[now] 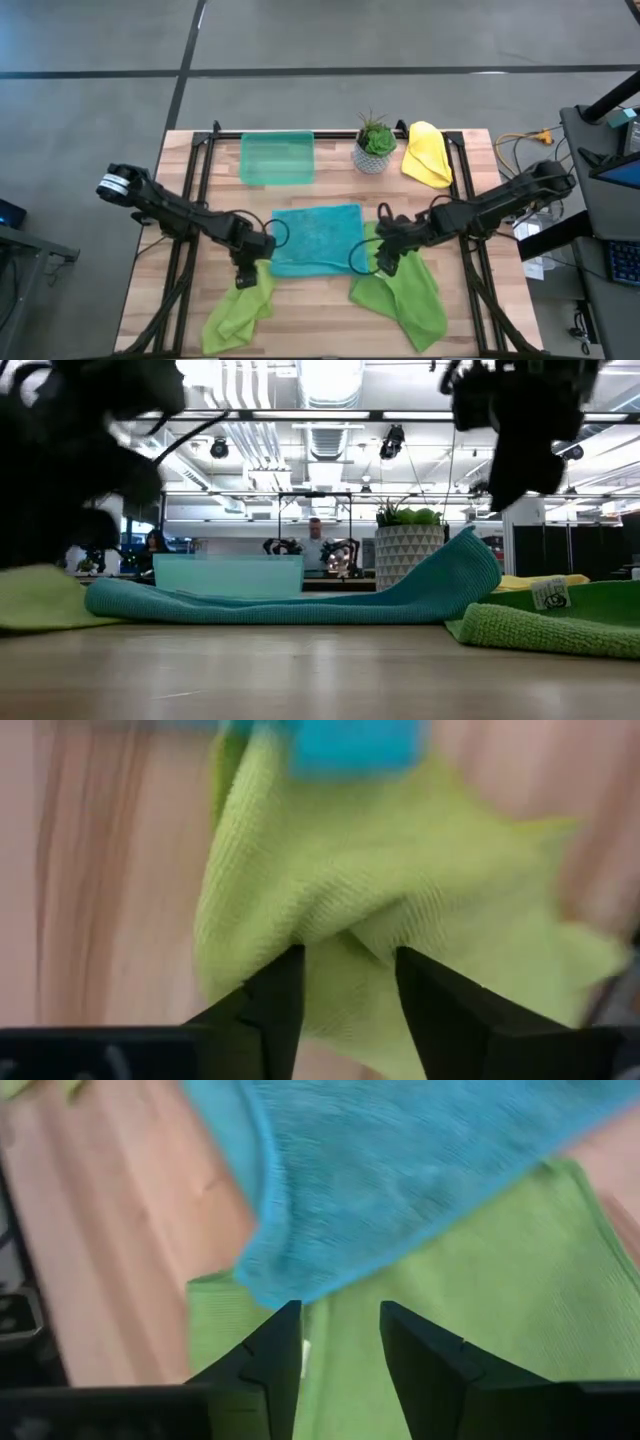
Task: Fold microfiber towels
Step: Fold the blue microfiber cloth
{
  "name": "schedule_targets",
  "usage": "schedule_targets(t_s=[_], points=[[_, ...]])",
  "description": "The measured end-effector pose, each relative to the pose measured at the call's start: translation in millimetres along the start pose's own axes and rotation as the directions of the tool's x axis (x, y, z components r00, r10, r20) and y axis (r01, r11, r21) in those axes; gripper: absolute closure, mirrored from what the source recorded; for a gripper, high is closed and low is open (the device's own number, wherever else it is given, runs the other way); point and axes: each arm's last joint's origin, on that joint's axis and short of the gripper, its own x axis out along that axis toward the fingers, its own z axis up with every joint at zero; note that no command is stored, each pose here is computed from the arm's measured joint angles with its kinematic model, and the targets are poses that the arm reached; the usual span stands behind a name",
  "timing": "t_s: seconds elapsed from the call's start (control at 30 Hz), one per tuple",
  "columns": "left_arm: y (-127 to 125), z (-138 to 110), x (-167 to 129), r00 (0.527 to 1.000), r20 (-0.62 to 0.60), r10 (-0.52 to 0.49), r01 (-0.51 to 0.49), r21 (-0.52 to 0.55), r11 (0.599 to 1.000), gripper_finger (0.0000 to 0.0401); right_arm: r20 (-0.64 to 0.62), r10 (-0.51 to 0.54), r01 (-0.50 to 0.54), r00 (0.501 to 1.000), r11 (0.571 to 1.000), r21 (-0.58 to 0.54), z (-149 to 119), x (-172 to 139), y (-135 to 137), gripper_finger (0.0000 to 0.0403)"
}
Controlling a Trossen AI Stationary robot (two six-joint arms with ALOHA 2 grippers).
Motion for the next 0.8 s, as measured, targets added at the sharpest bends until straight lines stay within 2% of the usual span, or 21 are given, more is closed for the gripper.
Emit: schedule_targets(t_s=[0.17, 0.27, 0.37, 0.43, 0.53, 0.63, 0.8], points=[[11, -25, 15, 0.997, -0.08, 0.024, -0.025, -0.02, 0.999, 0.0328, -0.024, -0.051, 0.054, 0.998, 0.989, 0.139, -18, 12, -16, 0.0285], [20, -43, 20, 0.98, -0.198, 0.024, -0.044, -0.098, 0.994, 0.0371, -0.041, -0.07, 0.076, 0.997, 0.978, 0.194, -26, 24, -26, 0.029], [28, -62, 15, 0.932, -0.355, 0.076, -0.152, -0.192, 0.97, 0.0396, -0.014, -0.035, 0.037, 0.999, 0.974, 0.224, -30, 31, -30, 0.0294], [28, -67, 6, 0.915, -0.391, 0.096, -0.194, -0.22, 0.956, 0.0394, -0.003, -0.023, 0.023, 1.0, 0.973, 0.229, -33, 35, -33, 0.0298], [23, -71, -12, 0.924, -0.374, 0.083, -0.178, -0.227, 0.957, 0.0392, 0.01, -0.031, 0.028, 0.999, 0.972, 0.233, -33, 42, -36, 0.0305], [16, -70, -28, 0.959, -0.281, 0.042, -0.112, -0.238, 0.965, 0.0391, -0.017, -0.086, 0.088, 0.996, 0.969, 0.232, -36, 50, -44, 0.0314], [10, -71, -53, 0.995, -0.093, 0.034, -0.057, -0.26, 0.964, 0.0391, -0.143, -0.227, 0.254, 0.963, 0.943, 0.214, -41, 55, -56, 0.0329]])
